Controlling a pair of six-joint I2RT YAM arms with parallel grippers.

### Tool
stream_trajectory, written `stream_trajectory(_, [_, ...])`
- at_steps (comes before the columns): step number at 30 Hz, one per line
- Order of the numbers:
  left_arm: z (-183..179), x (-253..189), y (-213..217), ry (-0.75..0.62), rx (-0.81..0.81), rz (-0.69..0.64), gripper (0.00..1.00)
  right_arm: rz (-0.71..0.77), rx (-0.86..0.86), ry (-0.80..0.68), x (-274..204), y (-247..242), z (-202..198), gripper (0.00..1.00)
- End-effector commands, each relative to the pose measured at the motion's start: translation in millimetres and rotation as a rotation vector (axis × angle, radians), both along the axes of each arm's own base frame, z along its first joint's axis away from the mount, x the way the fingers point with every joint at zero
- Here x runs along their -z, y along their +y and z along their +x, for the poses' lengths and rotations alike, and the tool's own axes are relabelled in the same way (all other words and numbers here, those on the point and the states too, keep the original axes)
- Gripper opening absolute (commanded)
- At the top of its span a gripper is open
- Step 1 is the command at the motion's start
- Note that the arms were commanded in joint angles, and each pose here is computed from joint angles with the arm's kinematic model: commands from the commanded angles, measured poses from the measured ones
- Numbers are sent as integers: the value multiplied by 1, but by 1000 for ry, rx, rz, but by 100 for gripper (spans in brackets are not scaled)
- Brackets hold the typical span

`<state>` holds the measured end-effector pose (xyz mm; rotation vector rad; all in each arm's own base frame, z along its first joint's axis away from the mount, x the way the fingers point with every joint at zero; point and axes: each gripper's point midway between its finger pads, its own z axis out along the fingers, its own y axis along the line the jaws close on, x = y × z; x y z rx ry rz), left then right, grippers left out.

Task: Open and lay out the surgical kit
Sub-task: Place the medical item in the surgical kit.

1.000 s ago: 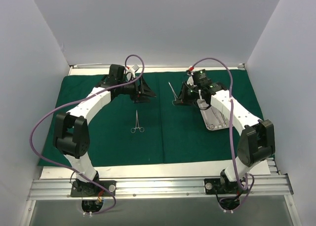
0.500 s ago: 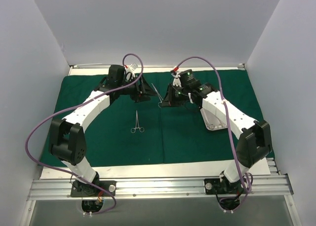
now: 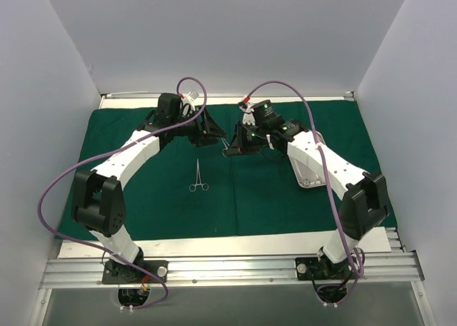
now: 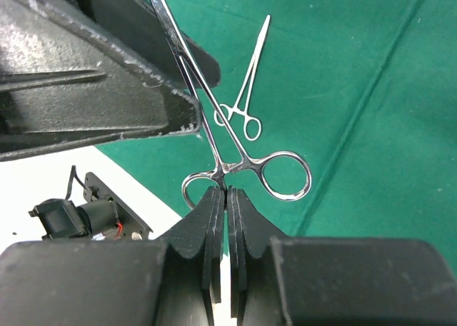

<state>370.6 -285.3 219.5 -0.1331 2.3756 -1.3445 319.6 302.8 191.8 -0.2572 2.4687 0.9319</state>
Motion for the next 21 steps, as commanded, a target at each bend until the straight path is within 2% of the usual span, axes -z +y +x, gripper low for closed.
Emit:
stream_trajectory(1, [13,-20,-8,-70,1,-33,61,12,-33,-24,-10,7,1,0])
stream_trajectory(5, [14,-15,-8,-60,1,-40,57,9,-43,-21,-9,9,1,0])
stream_trajectory(8, [14,-15,-10,-62,12,-46,41,5,-56,-17,-7,11,0,0])
stream_trajectory(9, [14,-15,-9,-61,13,-46,33,-1,-58,-12,-5,12,1,0])
stream_trajectory(10, [14,-14,-9,-64,17,-45,19,-6,-62,-9,-5,12,0,0])
stream_trajectory(12, [13,-10,-6,-59,20,-42,11,-15,-79,-10,-3,14,-1,0])
stream_trajectory(13, [13,-7,-4,-54,19,-40,3,-16,-77,-13,-4,13,0,0])
stream_trajectory(15, [12,0,1,-43,22,-38,2,-21,-85,-16,-4,14,0,1])
stream_trajectory(16, [13,1,4,-49,25,-35,2,-35,-86,-6,-1,12,-1,6])
stream_trajectory(17, [12,3,6,-48,29,-30,2,-47,-90,-5,0,13,1,21])
stream_trajectory(18, [10,9,14,-45,34,0,2,-73,-94,-15,2,10,3,28])
stream_trajectory(21, [4,22,34,-40,54,76,2,-203,-34,-30,8,-14,13,42])
